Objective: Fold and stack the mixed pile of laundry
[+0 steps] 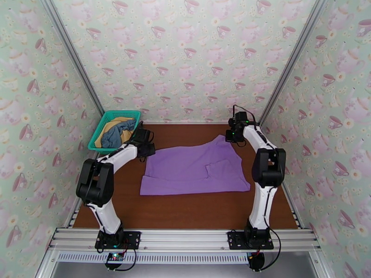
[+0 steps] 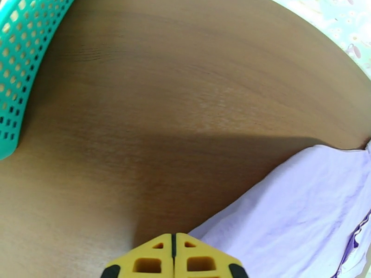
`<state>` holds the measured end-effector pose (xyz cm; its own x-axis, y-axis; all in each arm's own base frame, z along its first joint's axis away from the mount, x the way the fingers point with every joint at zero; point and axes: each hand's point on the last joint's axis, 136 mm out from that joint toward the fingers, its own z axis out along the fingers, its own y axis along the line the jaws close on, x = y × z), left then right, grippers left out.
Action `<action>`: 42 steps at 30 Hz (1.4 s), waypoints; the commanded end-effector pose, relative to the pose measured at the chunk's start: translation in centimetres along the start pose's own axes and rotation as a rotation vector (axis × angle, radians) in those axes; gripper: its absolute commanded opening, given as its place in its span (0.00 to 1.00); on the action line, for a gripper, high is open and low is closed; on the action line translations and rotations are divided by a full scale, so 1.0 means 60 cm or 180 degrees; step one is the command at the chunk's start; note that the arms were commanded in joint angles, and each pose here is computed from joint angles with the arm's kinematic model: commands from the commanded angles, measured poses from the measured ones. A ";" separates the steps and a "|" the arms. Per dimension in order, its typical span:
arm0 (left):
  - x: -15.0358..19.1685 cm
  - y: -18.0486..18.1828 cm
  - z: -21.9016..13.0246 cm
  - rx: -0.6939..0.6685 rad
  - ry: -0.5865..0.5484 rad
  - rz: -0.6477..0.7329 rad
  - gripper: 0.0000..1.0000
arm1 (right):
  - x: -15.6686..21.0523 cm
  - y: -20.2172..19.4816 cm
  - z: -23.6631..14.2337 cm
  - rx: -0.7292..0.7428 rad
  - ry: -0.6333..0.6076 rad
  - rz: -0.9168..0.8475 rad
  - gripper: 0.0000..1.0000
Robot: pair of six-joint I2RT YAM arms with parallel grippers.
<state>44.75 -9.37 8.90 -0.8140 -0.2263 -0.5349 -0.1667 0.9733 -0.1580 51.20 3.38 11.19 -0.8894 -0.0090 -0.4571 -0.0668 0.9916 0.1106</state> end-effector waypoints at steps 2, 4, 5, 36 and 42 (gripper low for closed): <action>-0.006 0.019 -0.024 -0.0169 -0.0144 0.0051 0.00 | 0.025 0.009 -0.026 -0.0024 -0.0063 0.0025 0.00; -0.003 0.025 -0.026 -0.0197 -0.0144 0.0057 0.00 | 0.040 0.010 -0.043 -0.0018 -0.0099 0.0051 0.00; -0.001 0.024 -0.026 -0.0196 -0.0138 0.0066 0.00 | 0.047 0.011 -0.050 -0.0017 -0.0108 0.0061 0.00; 0.081 0.009 -0.010 0.0212 0.0218 -0.0061 0.61 | 0.285 -0.042 -0.045 0.0535 0.0580 0.0207 0.00; 0.051 -0.024 0.028 0.0280 0.0462 0.0136 0.60 | 0.287 -0.042 -0.034 0.0527 0.0634 0.0177 0.00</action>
<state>41.62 -10.09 6.48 -0.8689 -0.2197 -0.4436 -0.1451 0.9698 -0.1961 35.01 0.57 5.42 -0.9603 0.0407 -0.2758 0.0434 0.9991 -0.0036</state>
